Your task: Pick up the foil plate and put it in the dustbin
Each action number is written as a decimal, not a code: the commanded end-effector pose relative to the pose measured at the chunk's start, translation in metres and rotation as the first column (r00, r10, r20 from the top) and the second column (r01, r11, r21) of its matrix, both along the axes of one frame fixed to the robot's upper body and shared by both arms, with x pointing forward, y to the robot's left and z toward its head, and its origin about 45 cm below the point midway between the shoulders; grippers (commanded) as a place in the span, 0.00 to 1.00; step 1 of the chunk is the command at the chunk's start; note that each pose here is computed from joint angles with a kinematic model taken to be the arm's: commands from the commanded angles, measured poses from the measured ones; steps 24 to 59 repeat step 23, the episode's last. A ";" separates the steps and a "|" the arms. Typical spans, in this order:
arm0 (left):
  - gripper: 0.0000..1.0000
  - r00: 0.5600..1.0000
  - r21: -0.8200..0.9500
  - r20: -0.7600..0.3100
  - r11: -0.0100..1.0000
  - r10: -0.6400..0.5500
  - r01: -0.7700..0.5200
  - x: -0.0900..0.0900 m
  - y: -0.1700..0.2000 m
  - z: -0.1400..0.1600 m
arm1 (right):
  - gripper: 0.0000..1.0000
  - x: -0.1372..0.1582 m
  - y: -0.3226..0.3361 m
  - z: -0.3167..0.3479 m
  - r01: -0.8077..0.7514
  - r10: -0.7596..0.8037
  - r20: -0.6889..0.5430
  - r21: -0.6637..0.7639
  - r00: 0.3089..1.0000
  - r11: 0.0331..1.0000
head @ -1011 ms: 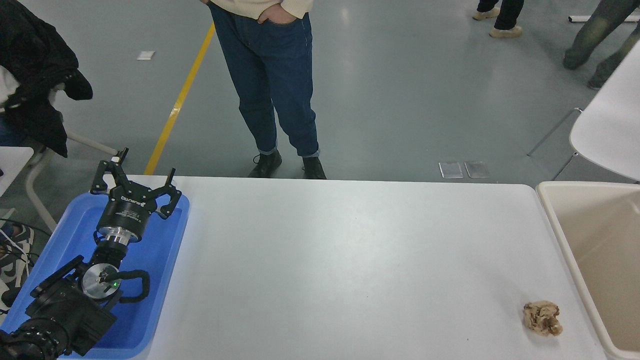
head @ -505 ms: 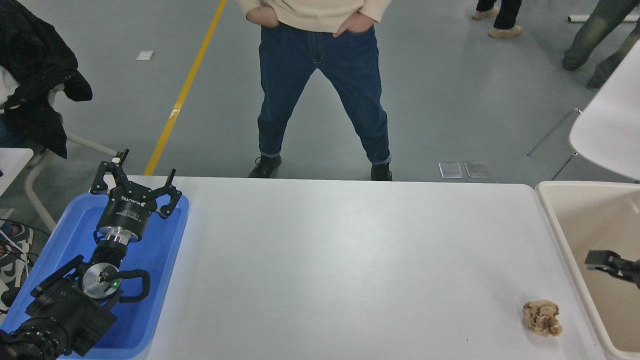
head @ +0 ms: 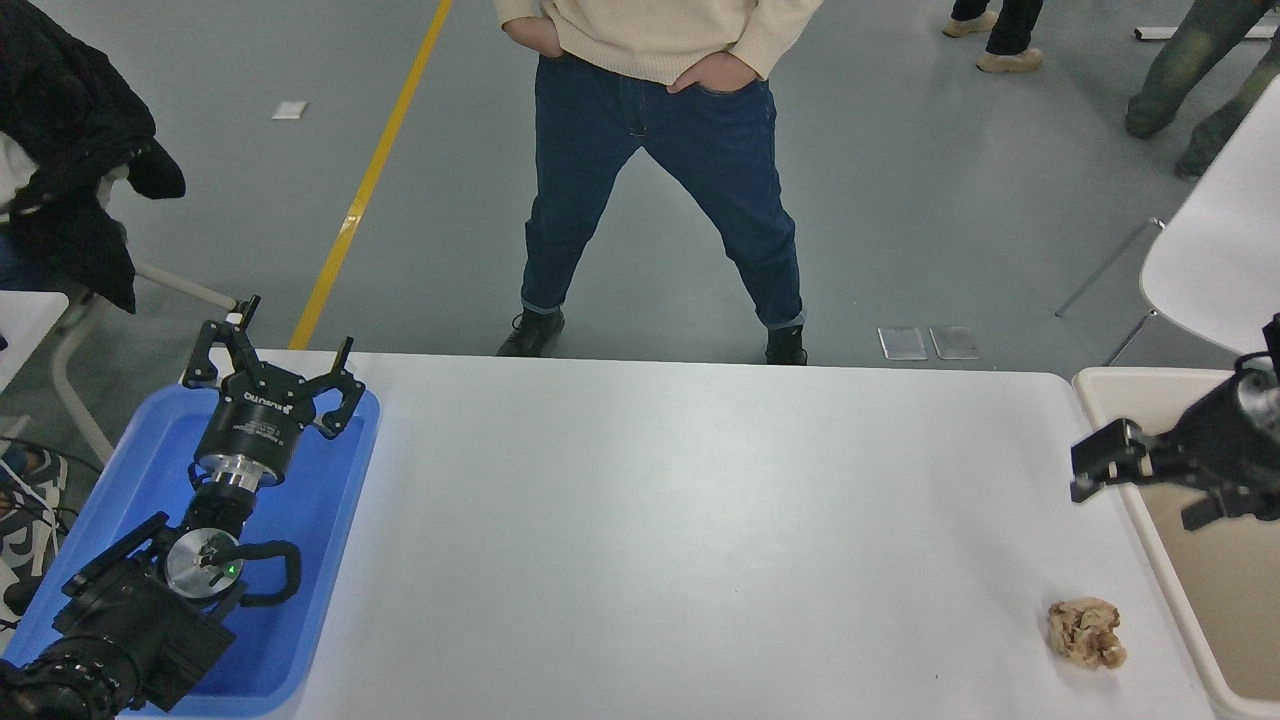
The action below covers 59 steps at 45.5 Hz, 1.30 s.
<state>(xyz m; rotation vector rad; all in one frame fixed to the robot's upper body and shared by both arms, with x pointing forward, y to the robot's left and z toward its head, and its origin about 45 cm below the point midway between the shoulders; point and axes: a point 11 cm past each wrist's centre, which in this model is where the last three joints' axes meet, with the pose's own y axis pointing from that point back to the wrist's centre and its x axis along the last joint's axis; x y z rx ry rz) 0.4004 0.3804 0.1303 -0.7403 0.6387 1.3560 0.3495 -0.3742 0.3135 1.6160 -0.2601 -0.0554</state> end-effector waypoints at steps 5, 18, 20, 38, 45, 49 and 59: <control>1.00 1.000 0.001 0.000 1.000 0.002 -0.002 0.000 0.001 0.000 | 1.00 0.031 0.071 0.093 -0.173 0.186 0.137 -0.103 0.973 0.980; 1.00 1.000 0.000 0.001 1.000 0.003 -0.003 0.000 0.001 0.000 | 1.00 0.035 0.091 0.116 -0.219 0.250 0.164 -0.186 0.954 0.958; 1.00 1.000 0.000 0.001 1.000 0.003 -0.003 0.000 0.001 0.000 | 1.00 0.035 0.092 0.120 -0.219 0.252 0.173 -0.187 0.952 0.958; 1.00 1.000 0.001 0.001 1.000 0.001 -0.001 0.000 0.001 0.000 | 1.00 0.036 0.092 0.122 -0.220 0.253 0.179 -0.187 0.951 0.957; 1.00 1.000 0.001 0.001 1.000 0.001 -0.001 0.000 0.001 0.000 | 1.00 0.036 0.092 0.122 -0.220 0.253 0.179 -0.187 0.951 0.957; 1.00 1.000 0.001 0.001 1.000 0.001 -0.001 0.000 0.001 0.000 | 1.00 0.036 0.092 0.122 -0.220 0.253 0.179 -0.187 0.951 0.957; 1.00 1.000 0.001 0.001 1.000 0.001 -0.001 0.000 0.001 0.000 | 1.00 0.036 0.092 0.122 -0.220 0.253 0.179 -0.187 0.951 0.957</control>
